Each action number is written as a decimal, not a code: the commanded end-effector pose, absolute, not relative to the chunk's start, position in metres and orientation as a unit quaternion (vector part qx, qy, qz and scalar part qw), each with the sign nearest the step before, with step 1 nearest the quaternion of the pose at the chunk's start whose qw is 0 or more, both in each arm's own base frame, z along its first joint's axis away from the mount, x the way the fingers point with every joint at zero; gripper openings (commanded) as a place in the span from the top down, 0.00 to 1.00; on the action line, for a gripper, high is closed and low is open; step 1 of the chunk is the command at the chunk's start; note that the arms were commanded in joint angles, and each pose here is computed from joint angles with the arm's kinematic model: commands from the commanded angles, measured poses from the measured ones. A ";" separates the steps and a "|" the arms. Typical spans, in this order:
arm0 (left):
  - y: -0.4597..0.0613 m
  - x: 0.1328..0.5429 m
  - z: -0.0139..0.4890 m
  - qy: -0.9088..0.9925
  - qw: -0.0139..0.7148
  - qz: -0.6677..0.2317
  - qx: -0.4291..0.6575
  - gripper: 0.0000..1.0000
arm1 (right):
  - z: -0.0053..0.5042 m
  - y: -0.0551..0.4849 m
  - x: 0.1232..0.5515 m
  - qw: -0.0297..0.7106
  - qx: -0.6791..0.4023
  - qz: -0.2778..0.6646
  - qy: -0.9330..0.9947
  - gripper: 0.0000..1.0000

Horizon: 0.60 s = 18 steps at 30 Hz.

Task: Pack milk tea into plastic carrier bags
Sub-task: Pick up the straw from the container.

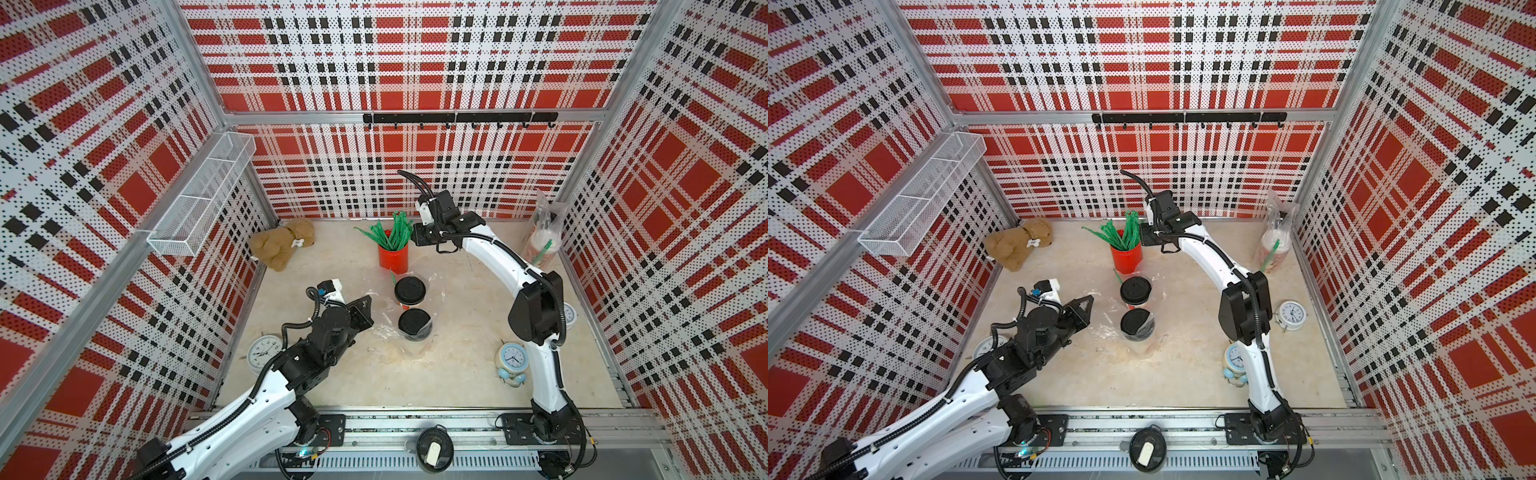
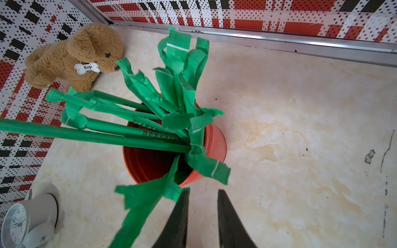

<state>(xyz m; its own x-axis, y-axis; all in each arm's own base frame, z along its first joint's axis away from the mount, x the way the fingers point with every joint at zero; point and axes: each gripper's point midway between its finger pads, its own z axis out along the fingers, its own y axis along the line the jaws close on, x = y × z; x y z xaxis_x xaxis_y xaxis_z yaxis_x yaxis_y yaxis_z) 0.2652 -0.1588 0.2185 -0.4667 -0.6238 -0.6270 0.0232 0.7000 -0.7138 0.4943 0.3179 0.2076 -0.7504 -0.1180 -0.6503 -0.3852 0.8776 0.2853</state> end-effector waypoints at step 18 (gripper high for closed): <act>-0.152 0.265 0.212 0.789 0.479 -0.329 -0.201 1.00 | 0.257 0.325 0.487 0.377 -0.136 0.234 0.886 0.71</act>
<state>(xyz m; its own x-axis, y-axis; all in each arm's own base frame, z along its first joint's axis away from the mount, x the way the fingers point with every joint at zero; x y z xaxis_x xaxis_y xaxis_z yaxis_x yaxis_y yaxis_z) 0.2649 -0.1588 0.2168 -0.4695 -0.6225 -0.6261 0.0217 0.7008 -0.7131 0.4864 0.3226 0.2366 -0.7115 -0.0914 -0.6967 -0.4048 0.8637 0.3002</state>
